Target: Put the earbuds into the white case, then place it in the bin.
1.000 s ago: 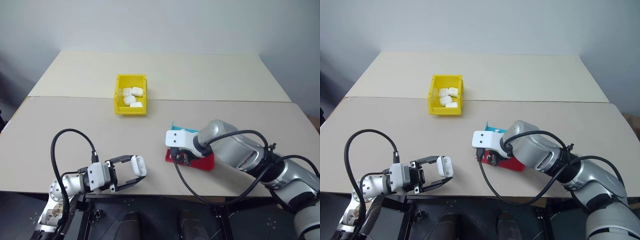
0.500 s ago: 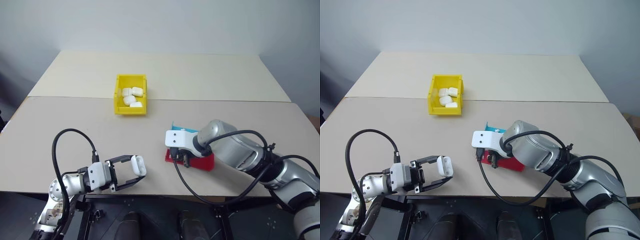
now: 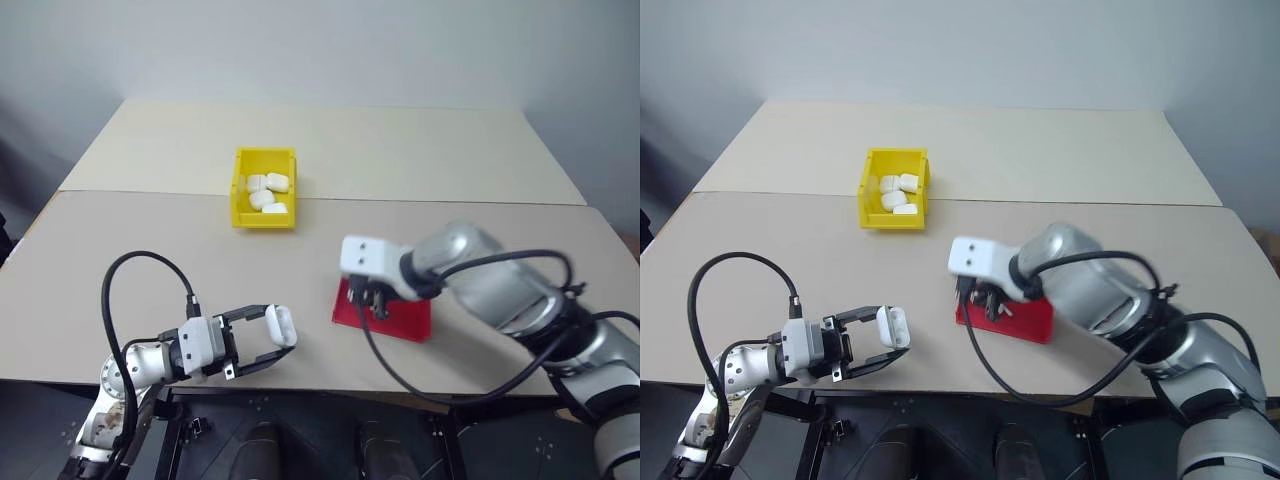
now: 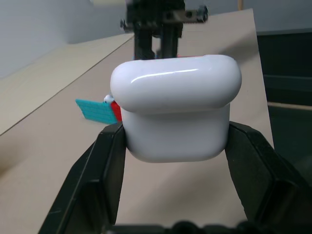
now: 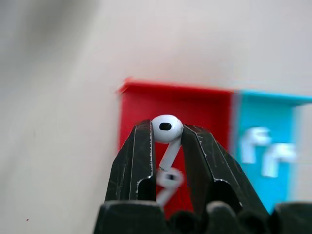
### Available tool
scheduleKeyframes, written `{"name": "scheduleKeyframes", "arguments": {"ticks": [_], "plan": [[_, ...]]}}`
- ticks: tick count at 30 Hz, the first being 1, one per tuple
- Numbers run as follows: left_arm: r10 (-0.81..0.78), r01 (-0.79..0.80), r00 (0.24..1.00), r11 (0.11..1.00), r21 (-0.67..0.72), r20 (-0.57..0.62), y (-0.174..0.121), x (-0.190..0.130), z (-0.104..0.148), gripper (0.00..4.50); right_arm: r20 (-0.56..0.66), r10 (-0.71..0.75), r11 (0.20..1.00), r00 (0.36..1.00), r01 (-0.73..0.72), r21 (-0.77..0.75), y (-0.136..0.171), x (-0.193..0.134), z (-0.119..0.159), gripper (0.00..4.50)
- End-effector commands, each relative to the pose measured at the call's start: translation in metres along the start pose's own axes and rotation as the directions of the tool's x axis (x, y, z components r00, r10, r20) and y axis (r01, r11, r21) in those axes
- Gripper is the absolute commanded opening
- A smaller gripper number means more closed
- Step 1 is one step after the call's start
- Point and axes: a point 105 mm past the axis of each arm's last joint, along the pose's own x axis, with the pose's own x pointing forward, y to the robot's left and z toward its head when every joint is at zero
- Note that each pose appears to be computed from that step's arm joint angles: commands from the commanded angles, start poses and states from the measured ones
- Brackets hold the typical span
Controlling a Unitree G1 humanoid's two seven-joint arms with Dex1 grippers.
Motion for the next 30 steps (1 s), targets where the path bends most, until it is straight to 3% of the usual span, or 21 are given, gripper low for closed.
{"name": "scheduleKeyframes", "arguments": {"ticks": [1, 6, 11, 15, 20, 30], "plan": [[-0.035, 0.032, 0.993, 0.999, 0.028, 0.114, 0.001, 0.012, 0.022, 2.77, 0.187, -0.081, 0.996, 0.979, 0.075, 0.039, -0.014, -0.045, 0.023, 0.63], [-0.110, 0.118, 0.965, 0.993, -0.020, 0.237, 0.008, 0.036, 0.044, 2.77, 0.535, -0.148, 0.988, 0.832, 0.143, 0.051, -0.019, -0.091, 0.048, 0.63], [-0.144, 0.175, 0.921, 0.983, -0.055, 0.361, 0.021, 0.063, 0.070, 2.77, 0.789, -0.143, 0.981, 0.597, 0.189, 0.035, -0.006, -0.119, 0.062, 0.63], [-0.201, 0.241, 0.898, 0.969, -0.056, 0.393, 0.021, 0.074, 0.079, 2.77, 0.909, -0.105, 0.984, 0.403, 0.176, 0.036, 0.006, -0.133, 0.065, 0.63], [-0.223, 0.273, 0.879, 0.960, -0.061, 0.422, 0.022, 0.081, 0.089, 2.77, 0.971, 0.024, 0.991, 0.238, 0.119, -0.054, 0.028, -0.141, 0.064, 0.63], [-0.227, 0.282, 0.876, 0.957, -0.069, 0.426, 0.020, 0.077, 0.094, 2.77, 0.947, 0.191, 0.972, 0.257, 0.084, -0.219, 0.041, -0.116, 0.056, 0.63]]}}
